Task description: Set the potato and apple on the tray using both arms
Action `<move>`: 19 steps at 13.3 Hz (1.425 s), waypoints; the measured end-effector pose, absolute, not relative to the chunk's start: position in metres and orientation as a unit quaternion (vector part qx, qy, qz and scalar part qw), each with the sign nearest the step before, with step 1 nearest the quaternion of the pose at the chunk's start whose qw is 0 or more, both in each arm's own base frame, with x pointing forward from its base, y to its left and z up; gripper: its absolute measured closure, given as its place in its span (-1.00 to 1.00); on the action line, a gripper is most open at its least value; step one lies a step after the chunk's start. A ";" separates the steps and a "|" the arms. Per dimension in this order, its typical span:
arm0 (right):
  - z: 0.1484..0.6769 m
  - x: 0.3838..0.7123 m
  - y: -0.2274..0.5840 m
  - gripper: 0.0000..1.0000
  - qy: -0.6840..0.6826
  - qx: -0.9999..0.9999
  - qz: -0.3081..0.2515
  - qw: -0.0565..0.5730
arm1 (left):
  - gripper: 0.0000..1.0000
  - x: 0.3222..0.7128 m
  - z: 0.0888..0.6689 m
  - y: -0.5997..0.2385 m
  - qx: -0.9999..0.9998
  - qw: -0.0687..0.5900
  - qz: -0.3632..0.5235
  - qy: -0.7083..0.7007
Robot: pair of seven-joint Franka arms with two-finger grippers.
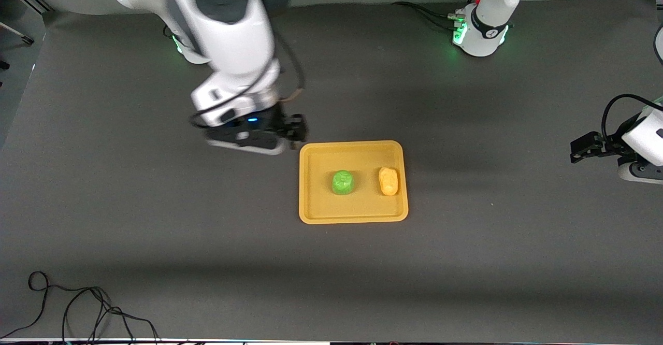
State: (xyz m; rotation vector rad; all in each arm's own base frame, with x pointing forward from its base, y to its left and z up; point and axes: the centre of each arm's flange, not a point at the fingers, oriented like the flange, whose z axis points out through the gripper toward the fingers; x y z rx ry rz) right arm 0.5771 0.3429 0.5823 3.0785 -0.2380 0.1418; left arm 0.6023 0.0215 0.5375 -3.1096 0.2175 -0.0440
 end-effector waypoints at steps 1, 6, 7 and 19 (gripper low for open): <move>0.591 0.586 0.297 -1.00 -0.059 0.997 0.039 0.026 | -1.00 0.602 0.538 0.021 -0.997 0.012 -0.014 0.070; 0.616 0.577 0.103 -1.00 -0.016 1.000 0.013 0.015 | -1.00 0.603 0.539 0.021 -0.997 0.012 -0.015 0.070; 0.616 0.573 0.074 -1.00 -0.011 1.000 0.009 0.016 | -1.00 0.603 0.539 0.021 -0.997 0.012 -0.016 0.070; 0.599 0.568 -0.025 -1.00 -0.019 1.000 -0.001 0.010 | -1.00 0.603 0.540 0.019 -0.997 0.012 -0.018 0.071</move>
